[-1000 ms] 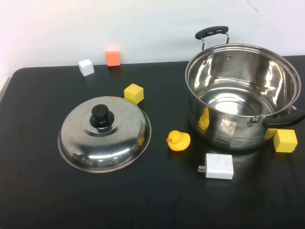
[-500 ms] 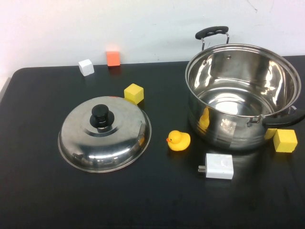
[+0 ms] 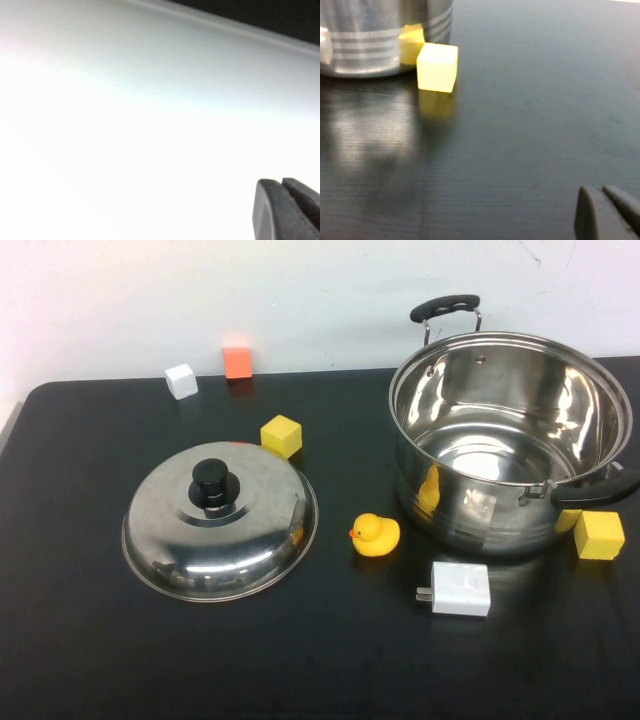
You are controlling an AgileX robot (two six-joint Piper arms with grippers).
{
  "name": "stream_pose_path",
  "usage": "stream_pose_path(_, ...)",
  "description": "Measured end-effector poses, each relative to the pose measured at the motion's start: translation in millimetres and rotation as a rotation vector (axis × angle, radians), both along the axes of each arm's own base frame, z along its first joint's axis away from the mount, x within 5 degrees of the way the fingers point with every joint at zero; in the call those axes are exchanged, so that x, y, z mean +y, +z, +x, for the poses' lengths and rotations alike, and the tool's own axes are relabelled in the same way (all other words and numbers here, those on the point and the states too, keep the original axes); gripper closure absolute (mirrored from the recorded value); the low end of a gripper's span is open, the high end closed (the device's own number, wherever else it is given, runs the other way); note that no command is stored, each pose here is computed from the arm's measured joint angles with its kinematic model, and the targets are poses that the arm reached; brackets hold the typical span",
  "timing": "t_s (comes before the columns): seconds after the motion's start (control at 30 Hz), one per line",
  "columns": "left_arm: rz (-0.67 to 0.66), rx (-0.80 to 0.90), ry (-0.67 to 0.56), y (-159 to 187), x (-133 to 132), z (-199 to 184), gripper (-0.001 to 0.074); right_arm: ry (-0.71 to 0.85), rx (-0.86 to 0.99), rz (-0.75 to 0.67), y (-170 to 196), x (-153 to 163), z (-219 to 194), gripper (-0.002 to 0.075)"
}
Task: Cover the pot
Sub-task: Pick up the pot lid
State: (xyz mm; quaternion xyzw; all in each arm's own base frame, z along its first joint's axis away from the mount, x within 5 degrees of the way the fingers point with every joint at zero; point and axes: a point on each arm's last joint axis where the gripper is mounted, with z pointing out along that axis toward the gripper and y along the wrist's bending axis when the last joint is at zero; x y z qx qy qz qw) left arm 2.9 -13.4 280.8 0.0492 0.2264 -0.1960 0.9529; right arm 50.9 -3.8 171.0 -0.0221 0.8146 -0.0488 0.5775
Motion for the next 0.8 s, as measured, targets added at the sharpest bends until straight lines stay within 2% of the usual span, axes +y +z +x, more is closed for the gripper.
stream_pose_path(0.13, -0.011, 0.045, 0.001, -1.6, 0.9, 3.6, 0.0737, 0.0, 0.0, 0.0, 0.0, 0.0, 0.0, 0.0728)
stream_pose_path(0.27, 0.006, 0.285, 0.063, 2.1, 2.9, 18.9, 0.0737, 0.0, 0.0, 0.0, 0.0, 0.0, 0.0, 0.0728)
stream_pose_path(0.37, 0.042, 0.448, 0.141, 20.7, 5.9, 21.9, 0.0737, 0.0, 0.0, 0.0, 0.0, 0.0, 0.0, 0.0728)
stream_pose_path(0.53, 0.06, 0.586, 0.171, 60.0, 6.6, 37.6, 0.0737, 0.0, 0.0, 0.0, 0.0, 0.0, 0.0, 0.0728)
stream_pose_path(0.67, 0.012, 0.686, 0.097, 72.0, 2.5, 74.2, 0.0737, 0.0, 0.0, 0.0, 0.0, 0.0, 0.0, 0.0728)
stream_pose_path(0.8, -0.034, 0.698, 0.003, 68.7, -4.6, 117.6, 0.0737, 0.0, 0.0, 0.0, 0.0, 0.0, 0.0, 0.0728)
